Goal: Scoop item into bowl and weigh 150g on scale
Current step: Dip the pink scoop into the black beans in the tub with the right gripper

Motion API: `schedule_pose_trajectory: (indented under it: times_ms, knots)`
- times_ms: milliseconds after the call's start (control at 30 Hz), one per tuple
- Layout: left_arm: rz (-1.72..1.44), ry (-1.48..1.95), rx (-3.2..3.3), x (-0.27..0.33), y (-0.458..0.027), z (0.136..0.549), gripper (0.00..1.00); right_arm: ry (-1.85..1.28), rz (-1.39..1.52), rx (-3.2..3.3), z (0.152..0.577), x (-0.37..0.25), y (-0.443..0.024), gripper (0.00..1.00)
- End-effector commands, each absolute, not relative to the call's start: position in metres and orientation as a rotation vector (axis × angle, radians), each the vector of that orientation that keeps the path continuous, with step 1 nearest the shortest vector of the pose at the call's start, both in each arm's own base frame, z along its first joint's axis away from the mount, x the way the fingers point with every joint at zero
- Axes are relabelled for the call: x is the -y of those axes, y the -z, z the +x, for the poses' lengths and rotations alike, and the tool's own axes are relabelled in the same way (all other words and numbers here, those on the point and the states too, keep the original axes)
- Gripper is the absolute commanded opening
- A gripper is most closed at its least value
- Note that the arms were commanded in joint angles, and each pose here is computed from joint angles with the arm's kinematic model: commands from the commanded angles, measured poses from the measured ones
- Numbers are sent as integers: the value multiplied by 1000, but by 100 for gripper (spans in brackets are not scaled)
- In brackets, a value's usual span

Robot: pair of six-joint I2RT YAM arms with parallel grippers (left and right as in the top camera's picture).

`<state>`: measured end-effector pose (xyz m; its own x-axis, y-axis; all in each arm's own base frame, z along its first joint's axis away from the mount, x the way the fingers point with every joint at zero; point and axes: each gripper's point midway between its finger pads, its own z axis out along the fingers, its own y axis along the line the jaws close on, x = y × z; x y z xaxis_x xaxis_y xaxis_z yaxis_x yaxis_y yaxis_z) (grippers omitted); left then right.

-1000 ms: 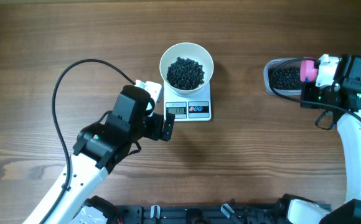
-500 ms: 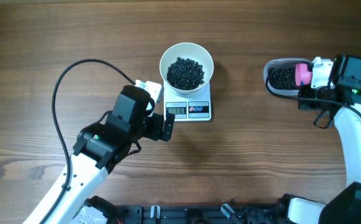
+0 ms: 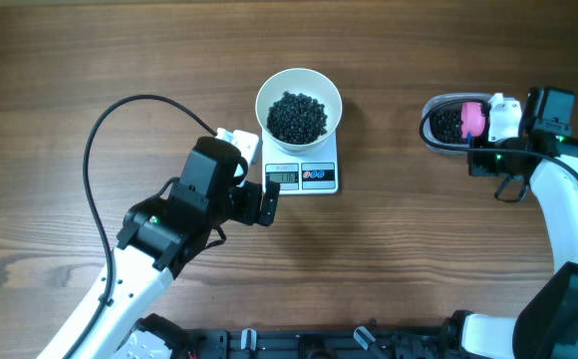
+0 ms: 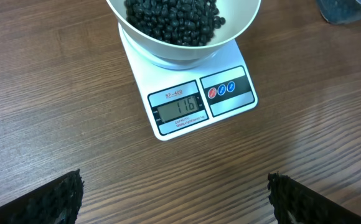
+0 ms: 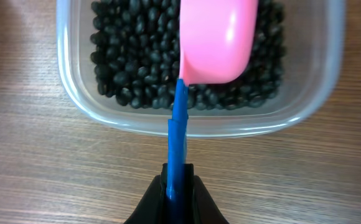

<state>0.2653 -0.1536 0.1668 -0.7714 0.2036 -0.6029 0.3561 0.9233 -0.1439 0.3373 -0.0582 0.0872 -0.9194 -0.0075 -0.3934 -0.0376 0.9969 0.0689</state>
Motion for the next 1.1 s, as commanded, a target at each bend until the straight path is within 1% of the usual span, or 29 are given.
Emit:
schedule_pose_trajectory:
  times_ms: [0,333,967,1067]
  knots:
    - [424,322,-2460,154,-168,266,100,-245,-63,-2745,336,42,-77,4]
    - [424,322,-2460,154,-168,266,100,-289,-57,-2787,325,36,-74,4]
    - [424,322,-2460,155,-168,266,100,-335,-57,-2779,325,31,-75,4]
    - [424,322,-2460,154,-168,266,100,-390,-70,-2762,326,24,-78,4]
